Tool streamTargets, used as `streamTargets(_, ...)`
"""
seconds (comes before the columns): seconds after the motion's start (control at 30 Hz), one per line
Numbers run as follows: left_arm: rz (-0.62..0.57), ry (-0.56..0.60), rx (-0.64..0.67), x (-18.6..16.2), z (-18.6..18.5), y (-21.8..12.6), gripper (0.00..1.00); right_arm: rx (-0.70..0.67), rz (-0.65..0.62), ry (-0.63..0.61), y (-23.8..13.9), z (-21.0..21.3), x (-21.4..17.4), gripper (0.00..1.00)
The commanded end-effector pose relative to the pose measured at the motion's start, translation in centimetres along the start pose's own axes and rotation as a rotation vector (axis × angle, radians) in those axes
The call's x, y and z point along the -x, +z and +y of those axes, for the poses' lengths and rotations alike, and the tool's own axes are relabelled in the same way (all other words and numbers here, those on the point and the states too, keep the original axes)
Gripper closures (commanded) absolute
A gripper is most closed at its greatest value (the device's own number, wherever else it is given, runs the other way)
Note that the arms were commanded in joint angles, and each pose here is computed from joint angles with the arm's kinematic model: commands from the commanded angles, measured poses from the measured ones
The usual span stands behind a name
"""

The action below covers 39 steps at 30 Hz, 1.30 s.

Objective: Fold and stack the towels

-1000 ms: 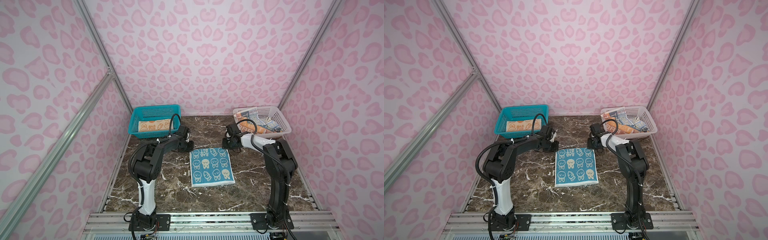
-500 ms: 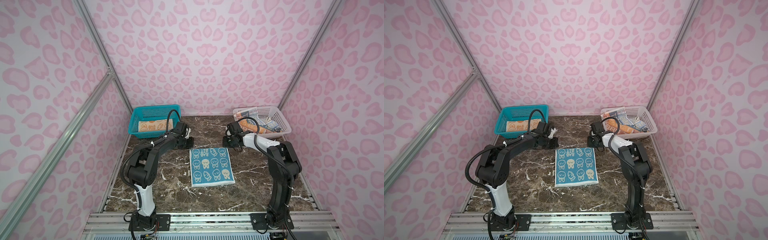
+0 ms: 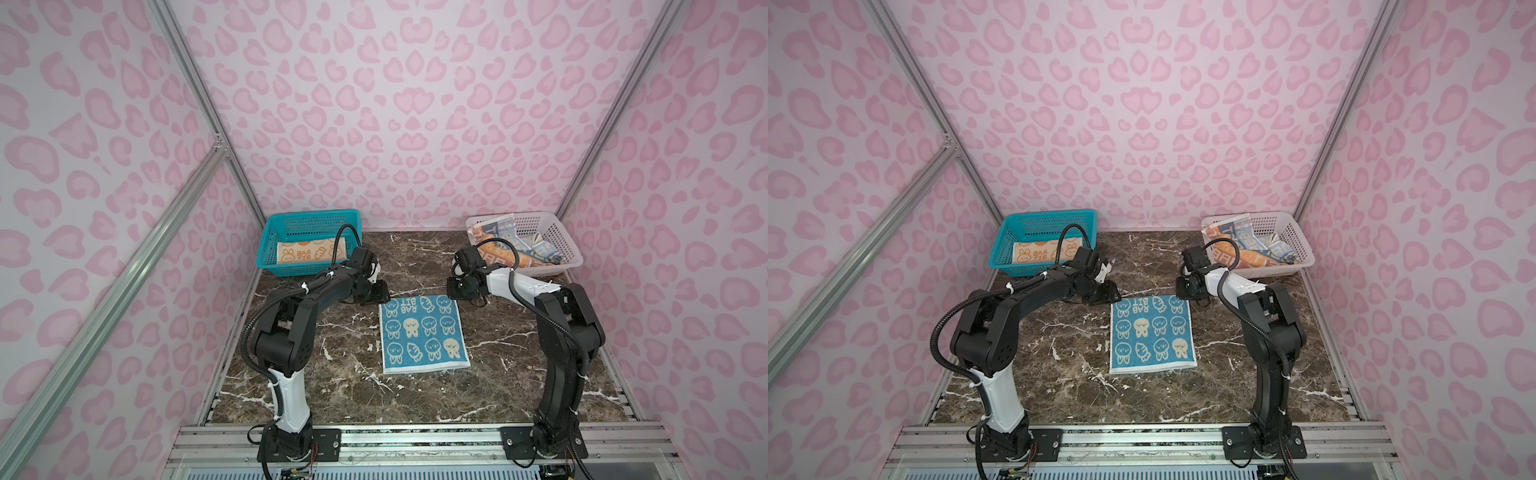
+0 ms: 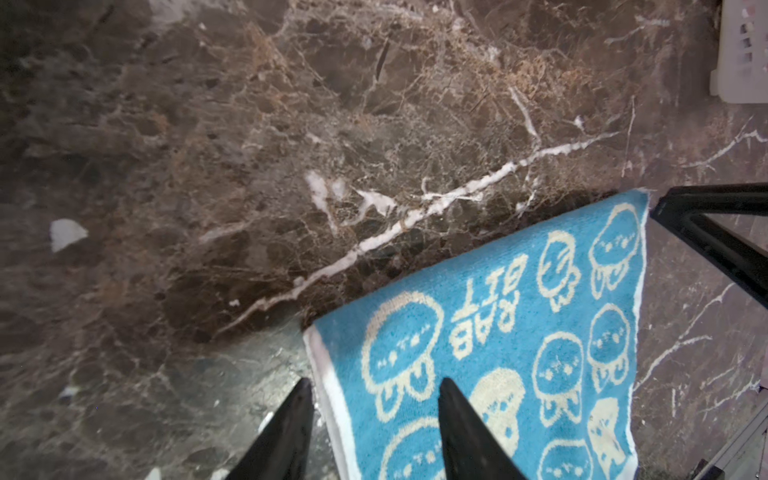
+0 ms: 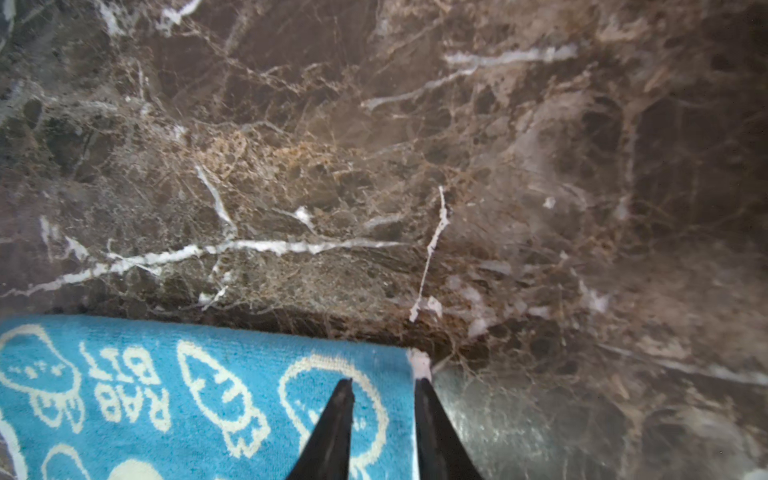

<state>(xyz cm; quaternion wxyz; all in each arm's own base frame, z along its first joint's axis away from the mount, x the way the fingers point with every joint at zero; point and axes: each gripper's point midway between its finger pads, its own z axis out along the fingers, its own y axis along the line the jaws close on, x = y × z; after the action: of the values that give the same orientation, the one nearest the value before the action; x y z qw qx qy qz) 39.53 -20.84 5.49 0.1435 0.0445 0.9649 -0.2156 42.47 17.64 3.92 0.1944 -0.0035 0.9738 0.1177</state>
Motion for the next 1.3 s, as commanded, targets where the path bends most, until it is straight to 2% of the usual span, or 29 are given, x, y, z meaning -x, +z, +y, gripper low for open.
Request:
streamTargets(0.0, 0.032, -0.026, 0.017, -0.6, 0.7, 0.8, 0.48, -0.028, 0.025, 0.032, 0.7, -0.9, -0.7, 0.65)
streamTargets(0.17, 0.035, -0.035, -0.006, 0.3, 0.4, 1.8, 0.54, -0.037, 0.042, 0.062, 1.3, -1.7, -0.8, 0.64)
streamTargets(0.23, 0.034, -0.035, -0.007, 0.6, 0.4, 2.1, 0.62, -0.017, 0.042, 0.076, 1.5, -1.6, -0.8, 0.67)
streamTargets(0.33, 0.037, -0.037, 0.001, 0.6, 0.6, 2.4, 0.77, 0.004, 0.05, 0.082, 1.8, -1.3, -0.8, 0.77)
streamTargets(0.5, 0.031, -0.039, 0.005, 0.8, 0.8, 2.5, 0.97, 0.02, 0.056, 0.082, 2.1, -1.0, -0.8, 0.9)
streamTargets(0.63, 0.027, -0.033, -0.008, 1.0, 0.5, 2.4, 0.97, 0.023, 0.043, 0.077, 1.7, -0.9, -0.6, 1.0)
streamTargets(0.87, -0.027, 0.039, -0.098, 2.2, -1.8, 0.1, 0.97, 0.06, -0.024, -0.005, -0.9, 0.0, 0.7, 1.0)
streamTargets(1.0, -0.055, 0.095, -0.158, 2.1, -3.3, -2.0, 0.97, 0.069, -0.051, -0.054, -2.9, 0.0, 0.1, 1.0)
streamTargets(1.27, -0.032, 0.146, -0.234, -2.5, -4.1, -4.4, 0.97, 0.095, -0.077, -0.104, -6.3, -0.1, -3.7, 1.0)
